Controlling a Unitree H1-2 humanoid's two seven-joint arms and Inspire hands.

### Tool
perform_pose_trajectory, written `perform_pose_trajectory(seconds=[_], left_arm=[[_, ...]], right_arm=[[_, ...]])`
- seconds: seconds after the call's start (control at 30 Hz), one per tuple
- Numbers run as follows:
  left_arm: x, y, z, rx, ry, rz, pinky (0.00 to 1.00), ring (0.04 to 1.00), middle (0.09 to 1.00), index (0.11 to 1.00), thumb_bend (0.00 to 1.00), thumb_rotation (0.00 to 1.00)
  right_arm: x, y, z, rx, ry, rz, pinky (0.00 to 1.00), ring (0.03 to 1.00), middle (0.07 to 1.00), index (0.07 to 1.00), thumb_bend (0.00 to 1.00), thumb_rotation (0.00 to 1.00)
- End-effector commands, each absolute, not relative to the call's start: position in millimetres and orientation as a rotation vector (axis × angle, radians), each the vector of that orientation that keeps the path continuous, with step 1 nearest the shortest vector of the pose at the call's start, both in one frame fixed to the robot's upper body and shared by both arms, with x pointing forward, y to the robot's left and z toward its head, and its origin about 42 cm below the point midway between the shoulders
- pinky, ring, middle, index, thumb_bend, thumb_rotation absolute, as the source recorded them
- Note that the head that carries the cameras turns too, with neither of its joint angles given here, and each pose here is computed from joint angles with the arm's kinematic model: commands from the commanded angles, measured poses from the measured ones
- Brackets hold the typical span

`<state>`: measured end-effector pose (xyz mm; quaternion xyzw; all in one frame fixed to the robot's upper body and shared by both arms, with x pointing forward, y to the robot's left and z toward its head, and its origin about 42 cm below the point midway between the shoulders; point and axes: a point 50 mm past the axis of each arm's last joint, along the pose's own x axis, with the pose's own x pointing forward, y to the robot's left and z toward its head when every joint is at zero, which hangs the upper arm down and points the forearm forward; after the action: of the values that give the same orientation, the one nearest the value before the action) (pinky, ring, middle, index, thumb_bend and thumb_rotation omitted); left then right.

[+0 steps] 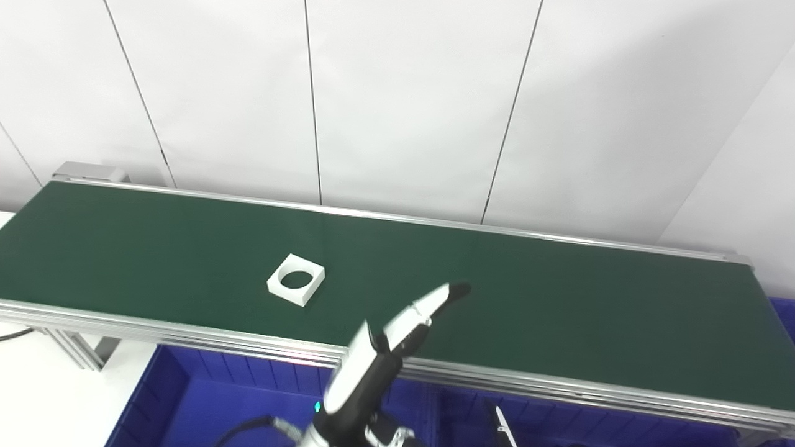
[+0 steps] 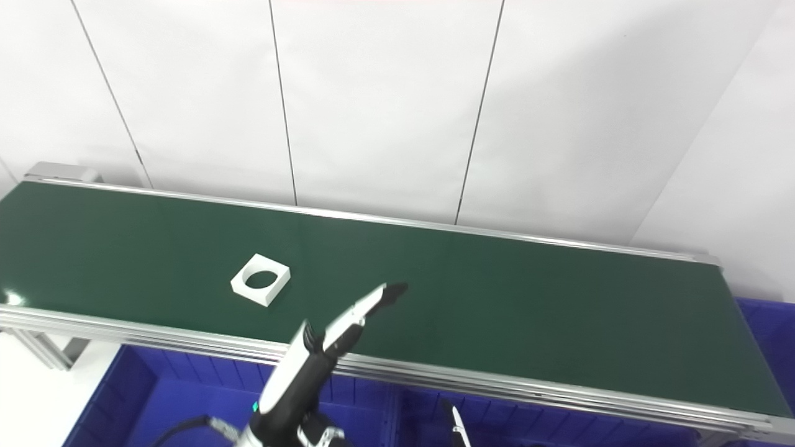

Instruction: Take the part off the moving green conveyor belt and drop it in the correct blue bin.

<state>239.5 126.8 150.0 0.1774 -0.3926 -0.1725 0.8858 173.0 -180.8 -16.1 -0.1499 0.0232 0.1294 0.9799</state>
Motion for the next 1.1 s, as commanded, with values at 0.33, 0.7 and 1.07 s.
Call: perform_pose_trajectory(seconds=[0.33,0.7,1.07], left_arm=[[308.3,138.3,197.7,0.723,-0.886,-0.336,0.55,0.725,0.837,0.915,1.00,0.09],[380.0,144.8,233.7,1.090,-0.831,-0.422,0.52,0.673,0.810,0.898,1.00,0.05],[443.0,131.2,213.5,1.344,-0.688,-0.541,0.56,0.688,0.804,0.913,1.00,0.10]], right_arm=[[180.6,-174.7,-7.5,-0.248,-0.015,0.256,1.00,1.000,1.000,1.000,0.93,1.00],[180.5,-170.8,-7.0,-0.245,-0.019,0.256,1.00,1.000,1.000,0.999,0.95,1.00],[181.1,-167.5,-6.5,-0.237,-0.020,0.263,1.00,1.000,1.000,0.992,0.94,1.00]])
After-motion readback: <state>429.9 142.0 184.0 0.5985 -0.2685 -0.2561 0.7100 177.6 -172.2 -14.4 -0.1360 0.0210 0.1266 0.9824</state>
